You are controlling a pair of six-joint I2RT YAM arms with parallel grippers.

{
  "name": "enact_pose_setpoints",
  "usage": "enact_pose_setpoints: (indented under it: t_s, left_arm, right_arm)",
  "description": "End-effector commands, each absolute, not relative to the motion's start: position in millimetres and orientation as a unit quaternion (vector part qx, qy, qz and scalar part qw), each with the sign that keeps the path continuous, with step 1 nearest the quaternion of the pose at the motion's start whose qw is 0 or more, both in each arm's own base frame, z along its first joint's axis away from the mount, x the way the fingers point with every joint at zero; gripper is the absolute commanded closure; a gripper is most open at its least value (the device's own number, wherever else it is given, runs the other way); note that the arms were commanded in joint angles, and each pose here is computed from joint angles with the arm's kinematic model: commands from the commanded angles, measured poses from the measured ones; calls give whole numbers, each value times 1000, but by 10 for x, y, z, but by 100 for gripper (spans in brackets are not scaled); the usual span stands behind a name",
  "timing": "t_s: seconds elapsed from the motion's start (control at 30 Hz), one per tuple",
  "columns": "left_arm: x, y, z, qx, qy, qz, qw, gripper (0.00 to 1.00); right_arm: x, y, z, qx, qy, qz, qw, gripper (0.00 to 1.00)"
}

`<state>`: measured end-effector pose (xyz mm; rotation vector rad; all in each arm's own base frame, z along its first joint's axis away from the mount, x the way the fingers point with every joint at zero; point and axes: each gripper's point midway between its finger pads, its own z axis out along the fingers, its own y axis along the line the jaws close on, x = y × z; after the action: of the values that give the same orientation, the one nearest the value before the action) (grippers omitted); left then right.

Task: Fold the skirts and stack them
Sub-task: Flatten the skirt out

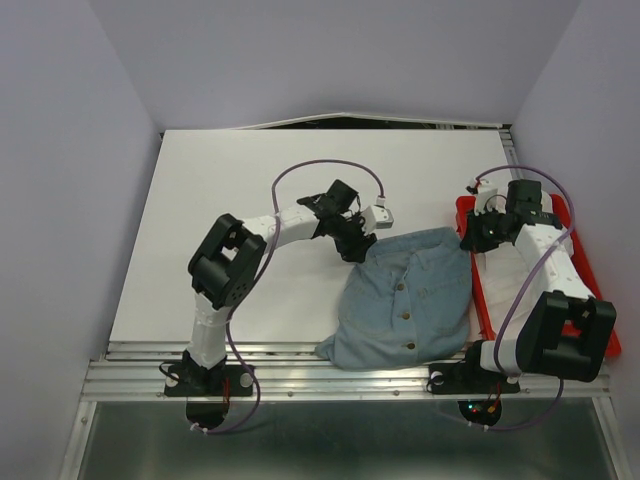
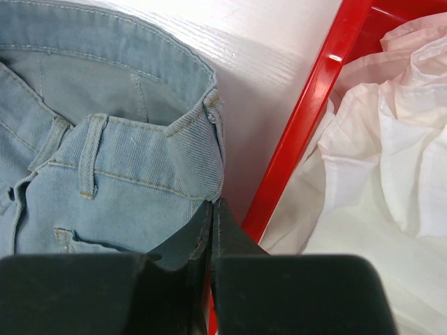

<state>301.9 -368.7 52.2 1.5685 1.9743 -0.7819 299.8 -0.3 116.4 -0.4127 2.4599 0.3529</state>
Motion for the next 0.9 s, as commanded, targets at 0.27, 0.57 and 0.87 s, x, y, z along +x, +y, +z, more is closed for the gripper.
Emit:
enact_pose_setpoints:
  t_s: [0.27, 0.57, 0.87]
  left_arm:
    - [3079, -3518, 1195, 525, 716, -357, 290, 100]
    - [3108, -2158, 1363, 328, 789, -408, 321, 100]
    - [2917, -1906, 1021, 327, 812, -386, 290, 100]
  right_arm:
    - [3195, -13, 1520, -168, 912, 119, 356, 99]
    - [3248, 84, 1515, -124, 906, 150, 376, 99]
    - [3263, 619, 1412, -114, 894, 286, 325, 99]
